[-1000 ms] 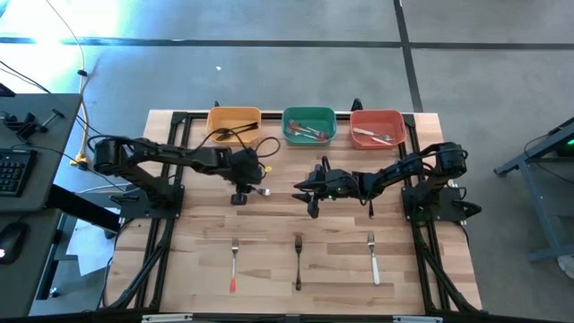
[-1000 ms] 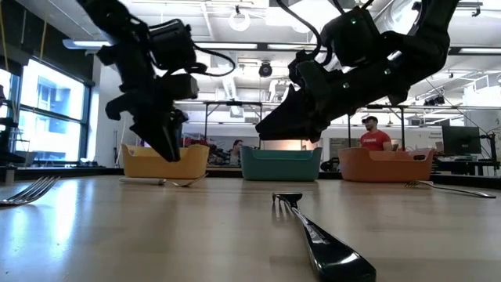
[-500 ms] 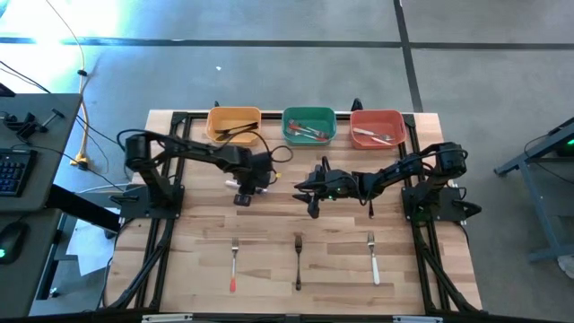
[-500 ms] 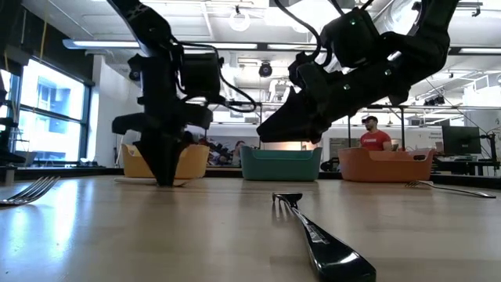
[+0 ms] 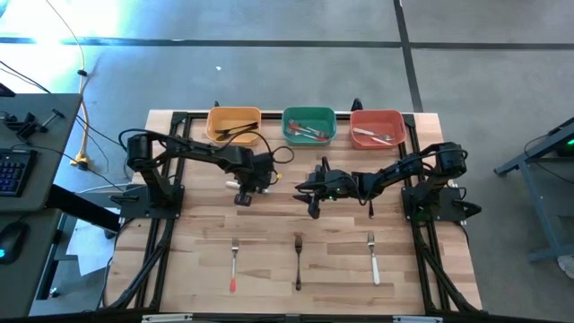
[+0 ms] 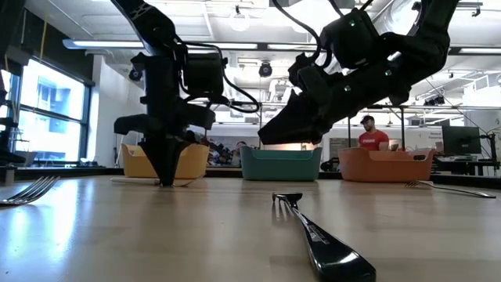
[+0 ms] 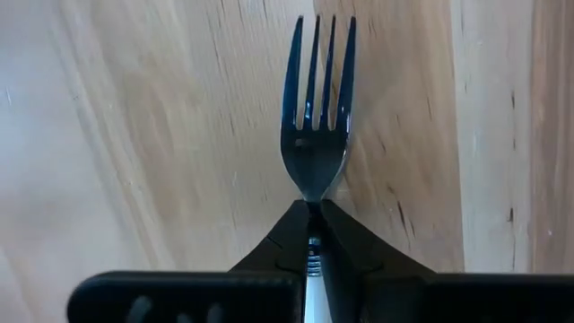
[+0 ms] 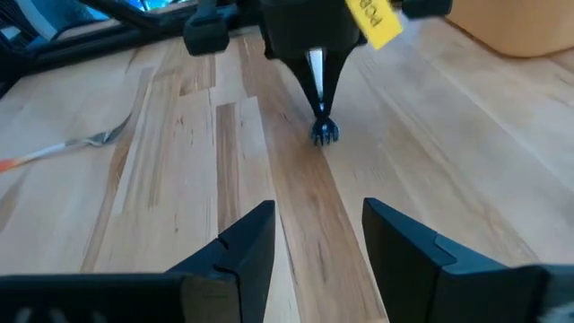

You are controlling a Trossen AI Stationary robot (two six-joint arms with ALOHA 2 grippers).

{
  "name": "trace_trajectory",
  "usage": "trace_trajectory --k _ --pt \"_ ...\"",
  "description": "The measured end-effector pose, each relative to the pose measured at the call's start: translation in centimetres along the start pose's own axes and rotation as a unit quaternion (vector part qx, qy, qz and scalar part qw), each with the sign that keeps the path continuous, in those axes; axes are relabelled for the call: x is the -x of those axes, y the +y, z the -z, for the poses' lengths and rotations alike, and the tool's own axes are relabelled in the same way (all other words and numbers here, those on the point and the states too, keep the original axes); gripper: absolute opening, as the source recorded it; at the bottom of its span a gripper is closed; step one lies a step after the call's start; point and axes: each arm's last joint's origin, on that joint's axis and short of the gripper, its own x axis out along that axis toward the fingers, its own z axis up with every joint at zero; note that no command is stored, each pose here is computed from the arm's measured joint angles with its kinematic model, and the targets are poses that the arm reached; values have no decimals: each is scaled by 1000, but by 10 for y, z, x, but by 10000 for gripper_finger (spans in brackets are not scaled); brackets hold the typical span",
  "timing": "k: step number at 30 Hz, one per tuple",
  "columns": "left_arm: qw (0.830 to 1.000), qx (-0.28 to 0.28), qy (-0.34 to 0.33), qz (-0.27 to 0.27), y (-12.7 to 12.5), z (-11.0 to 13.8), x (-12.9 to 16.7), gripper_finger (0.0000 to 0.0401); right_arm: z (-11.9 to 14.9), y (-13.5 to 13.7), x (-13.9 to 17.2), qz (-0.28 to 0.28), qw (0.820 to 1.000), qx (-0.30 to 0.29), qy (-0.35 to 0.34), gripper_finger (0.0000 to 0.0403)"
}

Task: Sort silverware by color (type)
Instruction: Put the top white fork into the orange bin

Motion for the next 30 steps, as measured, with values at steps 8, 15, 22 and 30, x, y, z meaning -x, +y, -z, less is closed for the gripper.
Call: trace_trajectory --k 8,15,22,30 --pt "994 71 -83 14 14 6 26 2 6 1 1 -24 999 14 33 154" --pt "958 138 -249 36 20 21 45 1 6 7 -8 -28 999 1 -30 154" --pt "853 157 -497 28 14 25 66 1 -1 7 -23 -3 996 -27 -90 154" --pt "760 139 -634 39 0 25 71 0 -44 5 -37 21 986 -32 -162 154"
